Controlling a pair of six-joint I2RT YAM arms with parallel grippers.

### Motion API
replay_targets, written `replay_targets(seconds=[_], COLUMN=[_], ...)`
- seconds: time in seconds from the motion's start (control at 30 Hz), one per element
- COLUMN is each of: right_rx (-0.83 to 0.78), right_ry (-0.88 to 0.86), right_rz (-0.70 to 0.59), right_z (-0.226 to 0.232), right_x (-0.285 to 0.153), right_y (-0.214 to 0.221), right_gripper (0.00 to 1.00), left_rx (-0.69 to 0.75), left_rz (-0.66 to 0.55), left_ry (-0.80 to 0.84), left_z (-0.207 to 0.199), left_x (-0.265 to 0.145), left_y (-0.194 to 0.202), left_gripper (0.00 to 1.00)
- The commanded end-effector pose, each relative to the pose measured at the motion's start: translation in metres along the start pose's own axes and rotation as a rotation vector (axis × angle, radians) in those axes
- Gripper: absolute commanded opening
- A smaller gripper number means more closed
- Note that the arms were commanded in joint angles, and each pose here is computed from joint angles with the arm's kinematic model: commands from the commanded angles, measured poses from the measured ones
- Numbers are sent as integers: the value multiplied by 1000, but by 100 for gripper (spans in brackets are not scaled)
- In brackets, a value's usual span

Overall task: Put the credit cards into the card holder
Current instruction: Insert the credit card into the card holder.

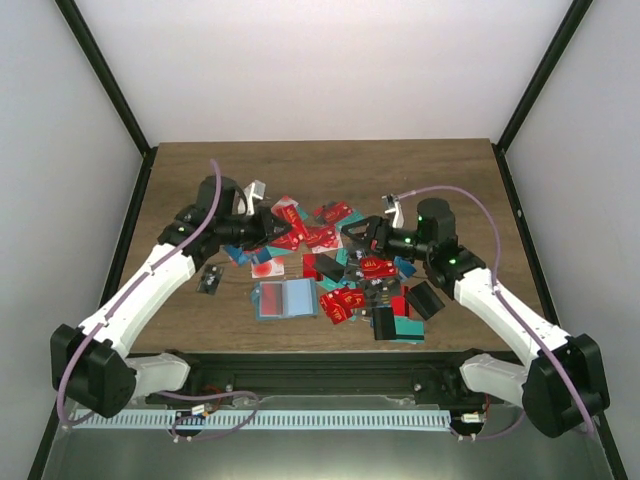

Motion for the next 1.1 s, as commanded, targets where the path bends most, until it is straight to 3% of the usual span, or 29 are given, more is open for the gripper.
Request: replay_targets(seconds=[0.0,0.27,0.83,1.07], right_rx=[-49,-4,47,49], right_ry=[88,123,164,150], right_rz=[124,224,294,326], right_z=[-30,-69,-102,-103], right_x=[-1,3,10,20], right_y=[27,65,92,96], right_gripper=[64,64,63,63], left_rx=[90,122,58,7], left_rz=[153,212,180,103], left_ry=[-187,-309,-182,-254], left_z=[37,81,128,150], left_x=[-16,-27,-6,-5], left_y=[37,70,103,106], left_gripper=[4,4,4,4])
Point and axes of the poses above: each gripper's point midway between its finger pads, its own x axis out along the fingers, its own z axis along the line the jaws close on, y = z × x, the point moved 5 cm from there along -x, back along the fingers
